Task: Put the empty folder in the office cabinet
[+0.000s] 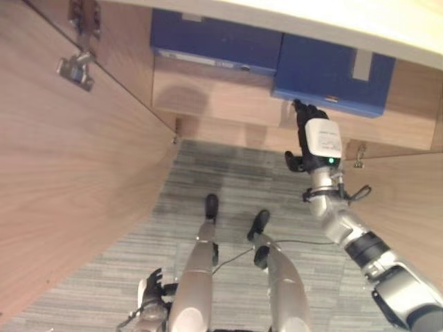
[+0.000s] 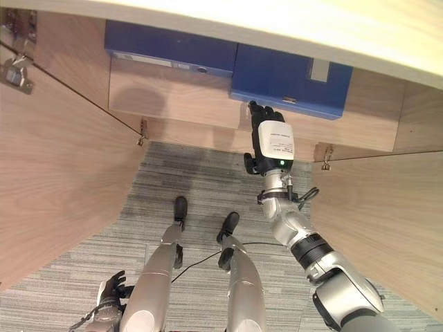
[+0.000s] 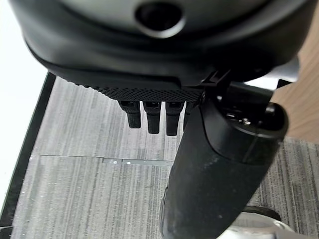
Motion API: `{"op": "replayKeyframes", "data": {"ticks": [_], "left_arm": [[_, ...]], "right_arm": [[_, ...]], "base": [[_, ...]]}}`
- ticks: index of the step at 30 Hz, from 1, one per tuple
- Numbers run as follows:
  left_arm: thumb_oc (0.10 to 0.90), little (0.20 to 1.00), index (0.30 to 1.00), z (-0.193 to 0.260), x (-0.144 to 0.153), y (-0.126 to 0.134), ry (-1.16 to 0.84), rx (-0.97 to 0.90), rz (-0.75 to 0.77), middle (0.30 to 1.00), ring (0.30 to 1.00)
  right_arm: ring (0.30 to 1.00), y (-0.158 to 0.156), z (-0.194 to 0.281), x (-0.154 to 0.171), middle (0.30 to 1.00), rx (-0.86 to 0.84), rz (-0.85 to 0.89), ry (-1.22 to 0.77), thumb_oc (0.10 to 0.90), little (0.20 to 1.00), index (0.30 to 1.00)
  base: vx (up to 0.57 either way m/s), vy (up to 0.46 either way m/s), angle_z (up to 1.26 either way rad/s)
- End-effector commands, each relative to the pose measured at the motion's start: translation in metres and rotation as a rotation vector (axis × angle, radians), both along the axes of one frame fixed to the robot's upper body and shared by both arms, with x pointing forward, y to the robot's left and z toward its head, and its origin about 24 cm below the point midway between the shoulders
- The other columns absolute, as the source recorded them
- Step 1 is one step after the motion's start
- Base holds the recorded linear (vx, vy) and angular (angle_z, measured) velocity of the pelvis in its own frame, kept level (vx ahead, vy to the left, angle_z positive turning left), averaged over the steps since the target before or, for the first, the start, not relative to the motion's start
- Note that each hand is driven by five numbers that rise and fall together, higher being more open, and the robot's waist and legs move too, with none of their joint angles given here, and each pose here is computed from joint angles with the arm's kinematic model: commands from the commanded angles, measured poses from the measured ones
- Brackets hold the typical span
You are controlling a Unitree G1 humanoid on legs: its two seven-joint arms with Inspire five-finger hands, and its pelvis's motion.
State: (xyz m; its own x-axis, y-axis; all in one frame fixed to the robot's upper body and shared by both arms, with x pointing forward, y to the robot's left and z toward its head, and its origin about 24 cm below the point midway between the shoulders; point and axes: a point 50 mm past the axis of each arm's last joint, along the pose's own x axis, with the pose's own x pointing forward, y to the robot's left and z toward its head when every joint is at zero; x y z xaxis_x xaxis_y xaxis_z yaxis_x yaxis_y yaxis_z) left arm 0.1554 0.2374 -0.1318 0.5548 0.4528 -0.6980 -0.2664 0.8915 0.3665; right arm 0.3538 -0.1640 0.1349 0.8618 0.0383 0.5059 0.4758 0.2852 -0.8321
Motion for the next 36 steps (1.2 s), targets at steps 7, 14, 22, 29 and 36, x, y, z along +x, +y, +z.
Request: {"op": "replayKeyframes", "data": {"ticks": [7, 14, 22, 29, 36], "left_arm": [[0.800, 0.900, 0.900, -0.012, -0.054, 0.012, 0.102, 0.015, 0.056, 0.900, 0.900], [0.800, 0.900, 0.900, -0.010, -0.054, 0.013, 0.086, 0.021, 0.033, 0.900, 0.900], [0.800, 0.900, 0.900, -0.008, -0.056, 0.020, 0.086, 0.036, 0.021, 0.900, 0.900], [0.800, 0.900, 0.900, -0.006, -0.057, 0.026, 0.082, 0.046, 0.020, 0.900, 0.900], [0.800, 0.900, 0.900, 0.002, -0.059, 0.047, 0.084, 0.088, -0.001, 0.900, 0.900]], "right_arm": [[0.900, -0.013, 0.056, -0.007, 0.900, -0.012, -0.023, -0.301, 0.800, 0.900, 0.900], [0.900, -0.020, 0.066, 0.009, 0.900, -0.024, -0.067, -0.268, 0.800, 0.900, 0.900], [0.900, -0.024, 0.088, 0.024, 0.900, -0.074, -0.099, -0.255, 0.800, 0.900, 0.900], [0.900, -0.028, 0.092, 0.033, 0.900, -0.095, -0.130, -0.206, 0.800, 0.900, 0.900], [0.900, -0.013, 0.104, 0.059, 0.900, -0.171, -0.110, -0.007, 0.800, 0.900, 0.900]], "base": [[0.00, -0.011, -0.02], [0.02, -0.021, 0.01], [0.01, -0.018, 0.05], [0.01, -0.017, 0.01], [0.01, -0.035, 0.01]]}}
